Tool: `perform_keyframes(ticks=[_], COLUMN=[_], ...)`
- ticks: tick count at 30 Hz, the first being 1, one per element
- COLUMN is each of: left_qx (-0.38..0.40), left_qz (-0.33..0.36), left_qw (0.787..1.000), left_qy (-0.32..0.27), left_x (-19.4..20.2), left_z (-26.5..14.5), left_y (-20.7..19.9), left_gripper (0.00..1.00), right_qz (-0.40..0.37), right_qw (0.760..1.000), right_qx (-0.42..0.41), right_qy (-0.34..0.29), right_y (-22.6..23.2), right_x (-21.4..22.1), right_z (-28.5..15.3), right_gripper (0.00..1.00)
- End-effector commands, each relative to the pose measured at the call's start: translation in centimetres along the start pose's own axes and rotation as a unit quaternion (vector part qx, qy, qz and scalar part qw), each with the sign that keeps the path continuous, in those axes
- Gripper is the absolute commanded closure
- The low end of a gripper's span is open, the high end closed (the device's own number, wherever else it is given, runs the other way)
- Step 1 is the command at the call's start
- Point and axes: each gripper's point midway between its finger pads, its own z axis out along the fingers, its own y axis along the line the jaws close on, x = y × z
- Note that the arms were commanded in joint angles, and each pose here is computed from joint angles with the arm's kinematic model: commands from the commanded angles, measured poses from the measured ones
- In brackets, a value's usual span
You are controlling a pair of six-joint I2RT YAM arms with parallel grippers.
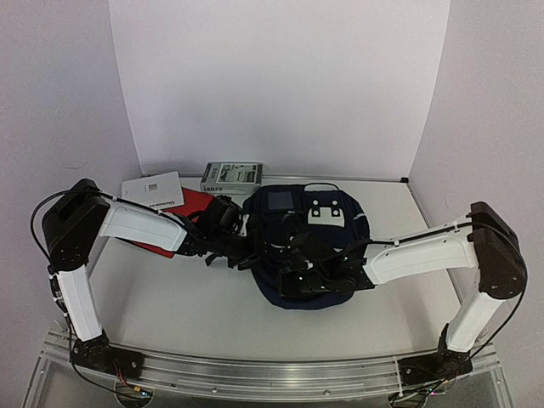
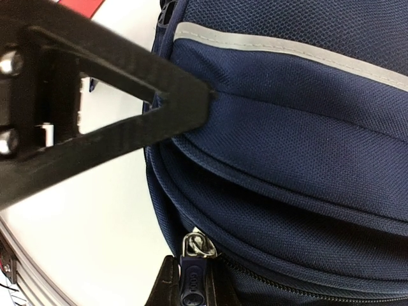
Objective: Pack the student bag
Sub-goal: Zip the student bag at the center of the board.
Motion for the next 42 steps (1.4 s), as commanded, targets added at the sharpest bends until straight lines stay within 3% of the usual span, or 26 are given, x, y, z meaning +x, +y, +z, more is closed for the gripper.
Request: perform_keyframes(ticks=[1, 4, 5, 10, 14, 29, 34, 39, 41, 42], left_qx=[0.000, -0.006, -0.003, -0.006, -0.017, -0.028, -0.029, -0.056, -0.075, -0.082], left_qz=[-0.018, -0.026, -0.027, -0.025, -0.032, 0.011, 0.025, 0.079, 0.096, 0.108], left_qw=[1.000, 1.000, 1.000, 1.000, 0.998, 0.996, 0.995, 0.992, 0.990, 0.988], left_qy=[0.005, 0.009, 0.008, -0.012, -0.047, -0.085, -0.097, -0.085, -0.075, -0.075], left_x=[-0.7, -0.4, -0.4, -1.1, -2.8, -5.3, -5.2, -4.3, -4.1, -4.2], left_z=[1.0, 1.5, 1.6, 1.5, -0.5, -8.2, -10.8, -12.2, -12.6, -12.9], left_y=[-0.1, 0.6, 0.6, 0.9, 2.2, 6.2, 7.8, 8.4, 8.6, 8.4], left_gripper=[0.46, 0.44, 0.47, 0.84, 0.99, 1.00, 1.00, 0.99, 0.93, 0.85], right_qz=[0.022, 0.024, 0.026, 0.060, 0.102, 0.154, 0.154, 0.124, 0.102, 0.088], right_qw=[0.999, 0.999, 0.999, 0.997, 0.994, 0.986, 0.985, 0.987, 0.991, 0.993], right_qx=[-0.024, -0.025, -0.024, -0.008, 0.008, 0.014, 0.066, 0.101, 0.081, 0.067], right_qy=[-0.036, -0.037, -0.038, -0.047, -0.037, 0.055, 0.040, -0.009, -0.029, -0.038], right_y=[1.1, 1.1, 1.1, 0.0, -2.2, -7.4, -10.9, -12.4, -11.0, -10.2], right_x=[-2.2, -2.3, -2.3, -2.6, -2.2, 0.9, 0.9, -2.2, -4.3, -5.1], right_z=[-1.7, -1.7, -1.7, -1.9, -2.1, -1.5, -1.2, -1.0, -1.4, -1.8], right_gripper=[1.00, 1.00, 1.00, 1.00, 1.00, 1.00, 1.00, 1.00, 1.00, 1.00])
